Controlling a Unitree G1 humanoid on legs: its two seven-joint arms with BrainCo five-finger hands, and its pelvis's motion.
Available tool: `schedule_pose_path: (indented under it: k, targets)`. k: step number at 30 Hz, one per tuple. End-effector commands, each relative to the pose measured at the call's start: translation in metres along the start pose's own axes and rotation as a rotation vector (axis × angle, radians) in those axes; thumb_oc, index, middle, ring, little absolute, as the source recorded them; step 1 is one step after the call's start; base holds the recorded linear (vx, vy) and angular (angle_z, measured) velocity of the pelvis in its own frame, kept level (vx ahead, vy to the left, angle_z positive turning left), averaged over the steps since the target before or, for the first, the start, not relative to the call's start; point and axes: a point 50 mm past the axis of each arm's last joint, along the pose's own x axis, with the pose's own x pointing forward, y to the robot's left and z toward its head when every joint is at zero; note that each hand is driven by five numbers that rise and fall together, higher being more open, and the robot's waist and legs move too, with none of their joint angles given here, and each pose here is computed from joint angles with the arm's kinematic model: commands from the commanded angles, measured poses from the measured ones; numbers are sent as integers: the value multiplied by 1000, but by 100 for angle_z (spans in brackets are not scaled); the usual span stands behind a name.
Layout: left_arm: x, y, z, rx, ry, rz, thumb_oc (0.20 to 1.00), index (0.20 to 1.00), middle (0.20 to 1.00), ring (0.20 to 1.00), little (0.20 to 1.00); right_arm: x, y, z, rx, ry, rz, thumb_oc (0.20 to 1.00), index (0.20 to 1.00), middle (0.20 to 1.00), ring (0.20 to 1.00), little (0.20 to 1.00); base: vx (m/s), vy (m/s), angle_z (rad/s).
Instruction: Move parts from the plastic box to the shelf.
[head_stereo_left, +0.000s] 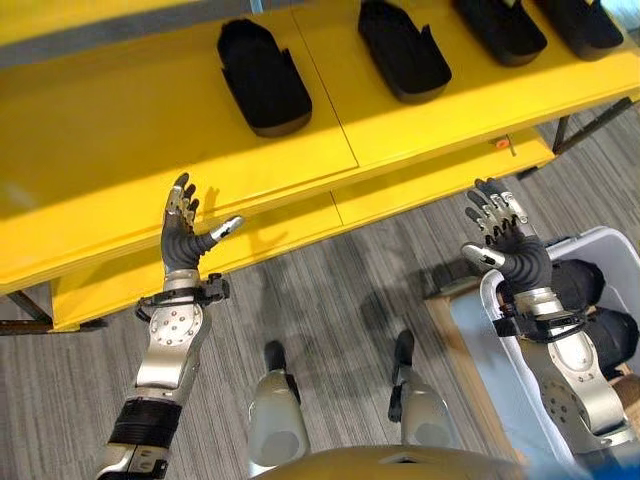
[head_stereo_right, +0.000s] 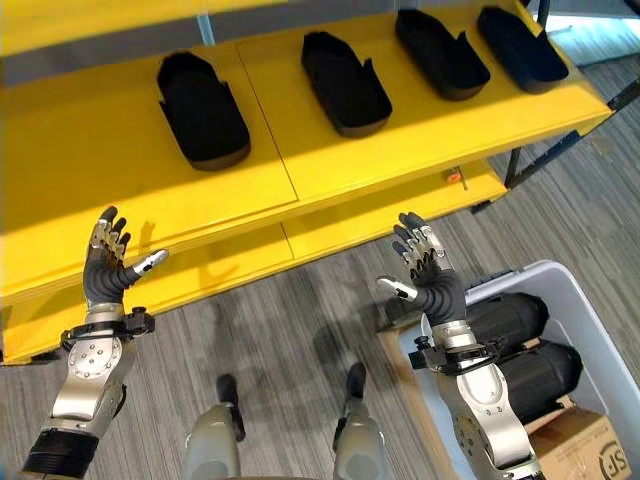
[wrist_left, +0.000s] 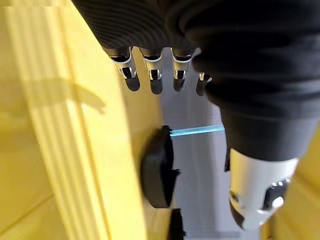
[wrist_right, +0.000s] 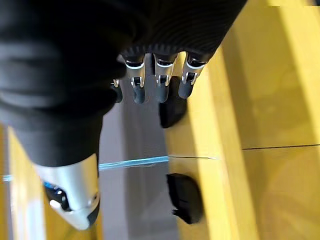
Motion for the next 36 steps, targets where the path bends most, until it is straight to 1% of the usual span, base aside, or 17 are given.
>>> schedule_pose_path:
  k: [1, 4, 5, 8, 10, 16, 25, 31, 36]
  targets:
    - [1, 0, 12, -49, -45, -117, 1000, 1000, 1000, 1000, 1000, -6, -9, 12, -46, -62, -43, 1000, 1000, 1000, 1000, 1000, 45, -63, 9]
    - [-7, 1, 10, -58, -22, -149, 1000, 1000, 1000, 1000, 1000, -10, -12, 9, -53, -41, -60, 1000, 1000, 1000, 1000, 1000, 36, -50, 4]
    - [-14, 0, 4, -111, 22, -165, 1000, 1000, 1000, 1000, 1000, -12, -14, 5, -59, -16, -73, 1000, 1000, 1000, 1000, 1000, 29, -73, -3]
    - [-25, -4, 1, -135, 59, -210, 1000, 1000, 1000, 1000, 1000, -16, -17, 1, -67, 5, -90, 1000, 1000, 1000, 1000, 1000, 29, -81, -15]
    - [-35, -10, -7, -168, 116, -254, 1000, 1000, 1000, 1000, 1000, -20, -20, -1, -74, 21, -105, 1000, 1000, 1000, 1000, 1000, 21, -107, -17]
    - [-48, -20, -16, -213, 181, -299, 1000, 1000, 1000, 1000, 1000, -25, -22, -3, -89, 45, -112, 1000, 1000, 1000, 1000, 1000, -12, -108, -22]
    - [-67, -22, -28, -285, 260, -258, 1000, 1000, 1000, 1000, 1000, -31, -23, -5, -65, 73, -100, 1000, 1000, 1000, 1000, 1000, -65, -156, -16]
    - [-66, -33, -36, -274, 288, -287, 1000, 1000, 1000, 1000, 1000, -33, -31, -5, -88, 67, -151, 1000, 1000, 1000, 1000, 1000, -91, -144, 11]
    - [-68, -34, -38, -276, 292, -275, 1000, 1000, 1000, 1000, 1000, -27, -24, -7, -70, 66, -103, 1000, 1000, 1000, 1000, 1000, -46, -41, -15]
